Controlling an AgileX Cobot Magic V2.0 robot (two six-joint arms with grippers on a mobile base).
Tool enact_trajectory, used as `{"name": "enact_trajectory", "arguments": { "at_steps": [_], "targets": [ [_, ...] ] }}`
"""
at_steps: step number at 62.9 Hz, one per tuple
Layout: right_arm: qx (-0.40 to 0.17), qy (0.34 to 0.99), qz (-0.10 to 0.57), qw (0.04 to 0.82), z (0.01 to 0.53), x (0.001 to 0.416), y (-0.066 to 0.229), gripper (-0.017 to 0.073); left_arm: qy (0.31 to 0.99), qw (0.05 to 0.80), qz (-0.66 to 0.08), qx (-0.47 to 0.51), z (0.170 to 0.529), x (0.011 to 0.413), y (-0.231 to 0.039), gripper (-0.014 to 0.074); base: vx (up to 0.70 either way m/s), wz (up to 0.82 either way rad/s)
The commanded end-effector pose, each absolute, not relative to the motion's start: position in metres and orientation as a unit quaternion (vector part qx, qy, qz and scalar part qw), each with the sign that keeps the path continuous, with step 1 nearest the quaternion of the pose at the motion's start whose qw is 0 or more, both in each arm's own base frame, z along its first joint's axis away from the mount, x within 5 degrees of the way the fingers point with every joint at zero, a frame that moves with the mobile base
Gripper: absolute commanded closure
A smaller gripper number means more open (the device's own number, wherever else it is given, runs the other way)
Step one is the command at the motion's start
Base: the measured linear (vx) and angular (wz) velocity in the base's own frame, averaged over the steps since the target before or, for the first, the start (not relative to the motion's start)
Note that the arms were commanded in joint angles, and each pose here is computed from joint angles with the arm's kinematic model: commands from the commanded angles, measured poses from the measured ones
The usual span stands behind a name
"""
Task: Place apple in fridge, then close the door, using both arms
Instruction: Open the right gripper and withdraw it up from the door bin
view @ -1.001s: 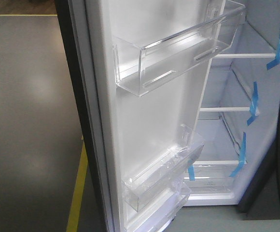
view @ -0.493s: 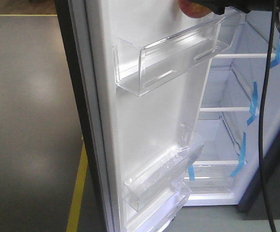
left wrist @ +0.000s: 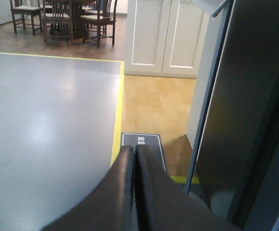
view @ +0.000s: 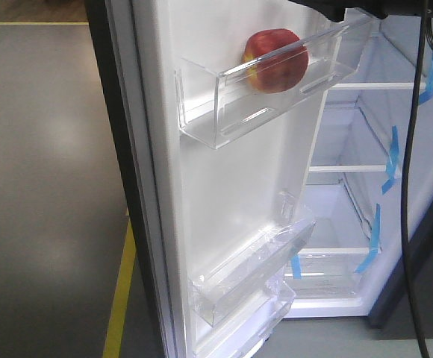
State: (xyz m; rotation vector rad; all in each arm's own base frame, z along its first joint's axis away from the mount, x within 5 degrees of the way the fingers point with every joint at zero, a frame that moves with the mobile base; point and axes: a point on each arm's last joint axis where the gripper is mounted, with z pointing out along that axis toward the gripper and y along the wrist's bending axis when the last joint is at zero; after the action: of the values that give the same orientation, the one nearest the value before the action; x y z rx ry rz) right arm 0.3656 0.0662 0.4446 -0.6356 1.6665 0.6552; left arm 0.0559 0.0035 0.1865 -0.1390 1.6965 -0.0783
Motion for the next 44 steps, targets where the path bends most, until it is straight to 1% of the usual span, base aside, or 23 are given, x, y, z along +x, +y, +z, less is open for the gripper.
{"name": "enact_trajectory", "arguments": {
  "at_steps": [1,3,9,17,18,19,27,32,36,44],
  "targets": [
    [-0.259,0.67,0.292,0.631,0.483,0.341,0.066,0.0065,0.717,0.692,-0.056,-0.052,0.188,0.057,0.0,0.06,0.0,0.0],
    [-0.258,0.665,0.295,0.635,0.488,0.337,0.066,0.0099,0.713,0.697,-0.058,-0.052,0.189,0.057,0.0,0.06,0.0,0.0],
    [-0.261,0.649,0.297,0.65,0.503,0.32,0.066,0.0253,0.696,0.712,-0.072,-0.055,0.193,0.057,-0.001,0.06,0.0,0.0],
    [-0.287,0.633,0.28,0.662,0.521,0.292,0.067,0.0515,0.671,0.736,-0.082,-0.047,0.2,0.056,-0.003,0.06,0.0,0.0],
    [-0.291,0.632,0.278,0.662,0.523,0.289,0.067,0.0561,0.667,0.739,-0.083,-0.046,0.201,0.056,-0.003,0.06,0.0,0.0],
    [-0.293,0.632,0.278,0.661,0.524,0.285,0.067,0.0577,0.664,0.742,-0.084,-0.044,0.201,0.056,-0.003,0.06,0.0,0.0],
    [-0.315,0.642,0.283,0.639,0.534,0.251,0.07,0.0566,0.627,0.771,-0.105,-0.039,0.21,0.055,-0.005,0.06,0.0,0.0],
    [-0.327,0.645,0.266,0.637,0.535,0.228,0.069,0.0565,0.596,0.789,-0.143,-0.051,0.217,0.053,-0.007,0.06,0.0,0.0],
    [-0.32,0.646,0.246,0.648,0.533,0.209,0.067,0.0564,0.567,0.801,-0.181,-0.062,0.223,0.051,-0.009,0.06,0.0,0.0],
    [-0.282,0.656,0.21,0.668,0.51,0.181,0.059,0.0564,0.515,0.816,-0.252,-0.077,0.235,0.046,-0.011,0.06,0.0,0.0]
  ]
}}
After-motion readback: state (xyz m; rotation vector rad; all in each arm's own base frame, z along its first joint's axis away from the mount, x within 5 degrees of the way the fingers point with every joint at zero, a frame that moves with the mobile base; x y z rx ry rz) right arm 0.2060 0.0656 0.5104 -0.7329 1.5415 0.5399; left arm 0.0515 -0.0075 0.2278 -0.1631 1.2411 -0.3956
